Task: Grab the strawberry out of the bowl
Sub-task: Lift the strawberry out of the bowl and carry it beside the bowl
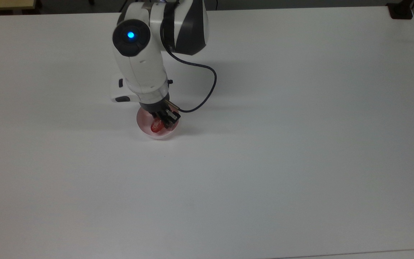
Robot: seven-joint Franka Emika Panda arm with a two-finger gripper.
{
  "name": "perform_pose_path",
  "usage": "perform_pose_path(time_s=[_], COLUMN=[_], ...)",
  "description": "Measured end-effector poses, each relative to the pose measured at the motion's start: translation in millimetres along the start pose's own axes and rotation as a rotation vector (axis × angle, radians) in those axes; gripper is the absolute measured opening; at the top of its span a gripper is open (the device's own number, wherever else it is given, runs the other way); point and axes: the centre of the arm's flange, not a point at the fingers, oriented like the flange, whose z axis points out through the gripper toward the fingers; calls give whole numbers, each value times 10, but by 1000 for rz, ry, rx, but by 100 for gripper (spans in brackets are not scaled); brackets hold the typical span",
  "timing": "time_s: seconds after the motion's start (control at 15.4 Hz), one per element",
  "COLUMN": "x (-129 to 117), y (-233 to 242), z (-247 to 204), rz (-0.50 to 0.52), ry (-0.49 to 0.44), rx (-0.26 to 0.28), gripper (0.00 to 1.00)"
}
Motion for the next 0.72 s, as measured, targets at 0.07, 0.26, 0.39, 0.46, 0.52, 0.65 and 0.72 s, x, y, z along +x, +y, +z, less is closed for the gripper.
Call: perform_pose_path(time_s=[0.07, 0.26, 0.39, 0.46, 0.52, 0.65, 0.72], x=[16, 35, 52, 75, 123, 255, 320], y=[63, 362, 611, 741, 884, 1184, 1337], z=[-127, -570, -812, -884, -915, -878, -826], rz=[-9, -88, -182, -237, -295, -408, -456], ry=[-6, -41, -66, -77, -82, -87, -95], rx=[-1, -8, -9, -8, -9, -32, -49], gripper=[40, 40, 40, 40, 40, 40, 40])
